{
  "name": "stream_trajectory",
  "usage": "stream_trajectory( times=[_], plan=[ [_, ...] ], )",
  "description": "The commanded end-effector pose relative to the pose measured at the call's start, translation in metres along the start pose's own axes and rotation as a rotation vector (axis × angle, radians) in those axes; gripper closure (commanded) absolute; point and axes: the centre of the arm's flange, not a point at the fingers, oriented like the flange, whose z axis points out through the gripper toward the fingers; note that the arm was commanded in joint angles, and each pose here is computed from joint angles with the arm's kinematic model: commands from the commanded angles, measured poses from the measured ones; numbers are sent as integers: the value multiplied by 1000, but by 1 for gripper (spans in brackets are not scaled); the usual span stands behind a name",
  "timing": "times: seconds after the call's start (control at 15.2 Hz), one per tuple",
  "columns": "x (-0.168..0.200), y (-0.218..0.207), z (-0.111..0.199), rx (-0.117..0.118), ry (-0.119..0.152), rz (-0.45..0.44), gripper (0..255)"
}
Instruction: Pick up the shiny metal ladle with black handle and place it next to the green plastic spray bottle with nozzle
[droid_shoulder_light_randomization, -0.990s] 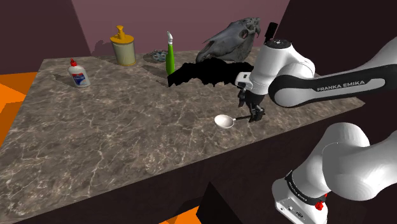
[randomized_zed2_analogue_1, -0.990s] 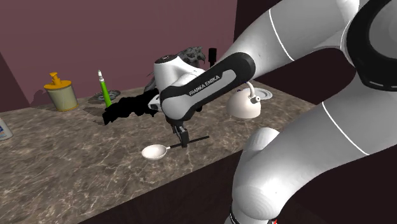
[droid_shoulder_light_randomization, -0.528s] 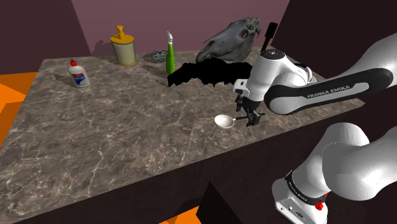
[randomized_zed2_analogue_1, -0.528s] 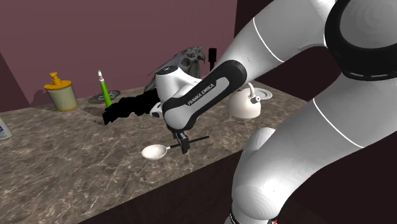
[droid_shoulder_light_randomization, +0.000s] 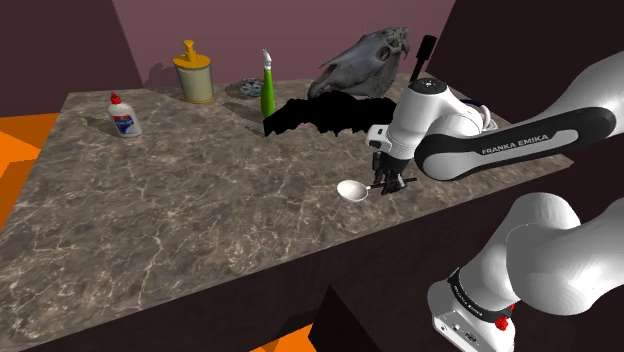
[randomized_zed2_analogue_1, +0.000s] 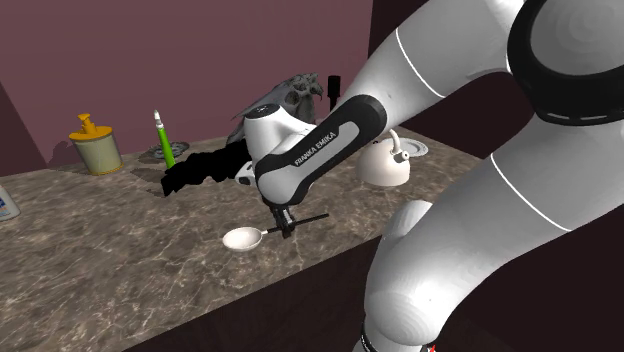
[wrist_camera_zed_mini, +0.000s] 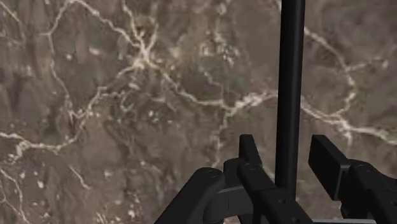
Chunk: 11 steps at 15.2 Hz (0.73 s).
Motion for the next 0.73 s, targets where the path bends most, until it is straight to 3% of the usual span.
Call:
stream_trajectory(
  times=[0.0, 0.46, 0.66],
  plan=[
    [0, 0, 1, 0, 0, 0, 255],
    [0, 0, 1, 0, 0, 0, 255],
    [-2, 2, -15, 0, 0, 0, 255]
  ],
)
